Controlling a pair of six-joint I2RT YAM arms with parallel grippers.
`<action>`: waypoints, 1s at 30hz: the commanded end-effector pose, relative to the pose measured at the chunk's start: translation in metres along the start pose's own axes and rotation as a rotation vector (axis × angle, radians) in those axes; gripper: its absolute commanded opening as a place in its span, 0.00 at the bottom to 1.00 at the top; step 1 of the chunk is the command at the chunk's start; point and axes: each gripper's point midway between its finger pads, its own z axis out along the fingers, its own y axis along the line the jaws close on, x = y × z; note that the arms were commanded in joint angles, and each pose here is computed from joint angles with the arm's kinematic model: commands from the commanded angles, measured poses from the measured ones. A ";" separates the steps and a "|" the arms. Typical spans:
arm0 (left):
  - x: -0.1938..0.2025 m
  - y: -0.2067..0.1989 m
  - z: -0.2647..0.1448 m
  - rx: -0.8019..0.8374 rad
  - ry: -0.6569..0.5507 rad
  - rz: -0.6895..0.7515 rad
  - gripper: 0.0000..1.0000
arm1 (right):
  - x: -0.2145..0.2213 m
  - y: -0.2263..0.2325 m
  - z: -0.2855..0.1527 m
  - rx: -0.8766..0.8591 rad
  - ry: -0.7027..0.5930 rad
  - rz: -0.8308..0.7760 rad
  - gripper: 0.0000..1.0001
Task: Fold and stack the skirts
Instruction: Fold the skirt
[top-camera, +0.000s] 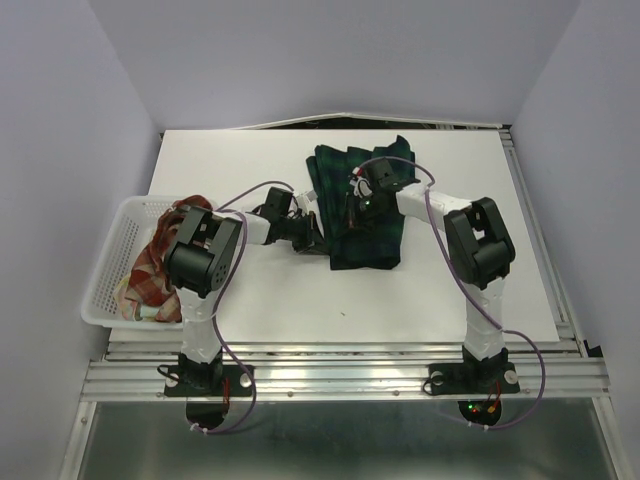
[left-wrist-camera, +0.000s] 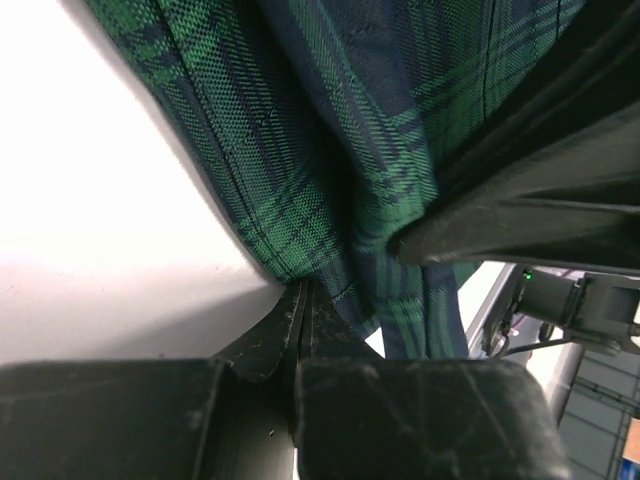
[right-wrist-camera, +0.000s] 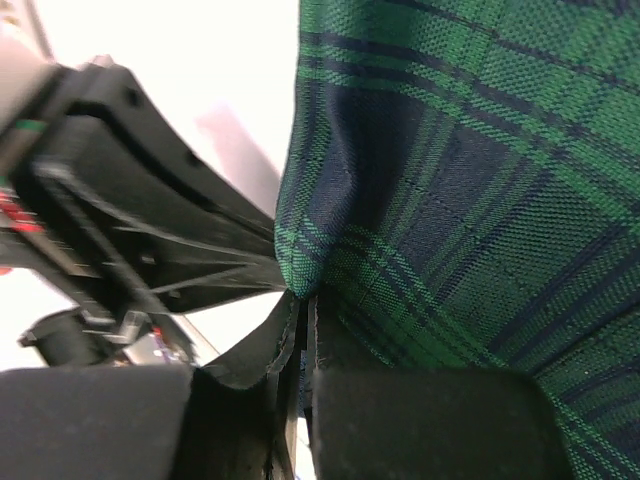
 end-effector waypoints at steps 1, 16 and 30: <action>0.004 0.018 0.008 -0.062 0.010 -0.016 0.00 | -0.033 0.051 -0.021 -0.144 -0.096 -0.037 0.01; -0.016 -0.011 -0.045 -0.065 -0.082 0.124 0.18 | 0.010 -0.030 0.041 -0.025 0.014 -0.043 0.01; -0.021 -0.084 -0.041 0.170 -0.134 0.204 0.22 | -0.031 0.042 -0.012 -0.119 -0.114 -0.149 0.64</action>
